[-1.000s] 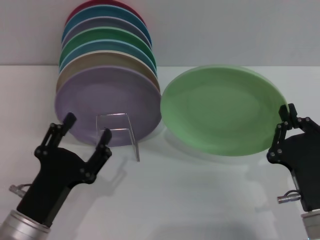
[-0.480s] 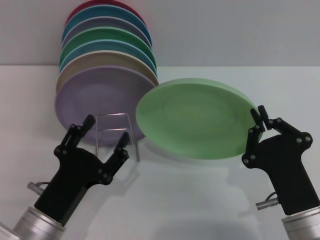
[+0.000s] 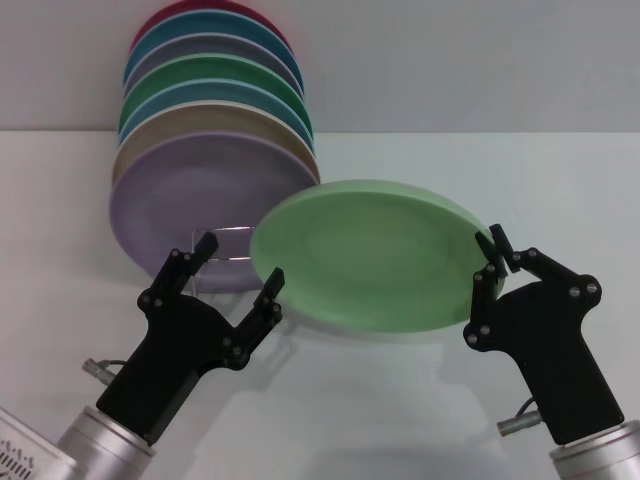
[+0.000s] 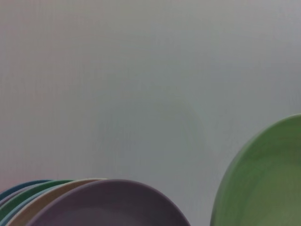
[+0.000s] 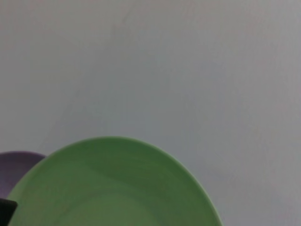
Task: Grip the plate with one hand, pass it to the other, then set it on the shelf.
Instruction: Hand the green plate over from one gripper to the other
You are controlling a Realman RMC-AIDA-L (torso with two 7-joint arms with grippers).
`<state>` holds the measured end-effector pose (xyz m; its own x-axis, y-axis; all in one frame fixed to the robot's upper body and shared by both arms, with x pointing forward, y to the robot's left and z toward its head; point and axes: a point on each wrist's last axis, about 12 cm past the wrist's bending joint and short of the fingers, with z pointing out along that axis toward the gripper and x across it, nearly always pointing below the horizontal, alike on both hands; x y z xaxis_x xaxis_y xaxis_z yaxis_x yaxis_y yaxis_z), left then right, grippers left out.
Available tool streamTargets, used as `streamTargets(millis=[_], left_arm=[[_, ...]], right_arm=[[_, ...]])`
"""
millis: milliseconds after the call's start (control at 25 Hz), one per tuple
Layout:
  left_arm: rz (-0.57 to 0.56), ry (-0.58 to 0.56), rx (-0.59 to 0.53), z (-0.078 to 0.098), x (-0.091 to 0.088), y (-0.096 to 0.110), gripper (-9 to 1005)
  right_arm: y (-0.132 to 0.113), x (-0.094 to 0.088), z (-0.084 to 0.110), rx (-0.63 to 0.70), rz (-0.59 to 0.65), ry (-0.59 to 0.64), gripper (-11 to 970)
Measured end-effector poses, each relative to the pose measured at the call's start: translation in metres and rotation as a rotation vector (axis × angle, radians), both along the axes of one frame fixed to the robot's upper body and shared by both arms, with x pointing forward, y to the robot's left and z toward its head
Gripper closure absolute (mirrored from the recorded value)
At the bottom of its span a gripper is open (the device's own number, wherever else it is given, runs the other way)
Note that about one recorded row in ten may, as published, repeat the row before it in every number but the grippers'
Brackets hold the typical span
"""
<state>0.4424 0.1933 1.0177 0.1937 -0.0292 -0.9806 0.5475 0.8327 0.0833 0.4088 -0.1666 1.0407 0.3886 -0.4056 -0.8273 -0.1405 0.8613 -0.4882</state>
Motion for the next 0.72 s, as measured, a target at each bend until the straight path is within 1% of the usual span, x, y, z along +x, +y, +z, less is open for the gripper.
streamTargets(millis=[720], left_arm=[[0.007,0.005,0.002,0.0003,0.0044,0.0010,319]], right_arm=[[0.0047,-0.0035,-0.0020,0.004,0.030,0.017,940]])
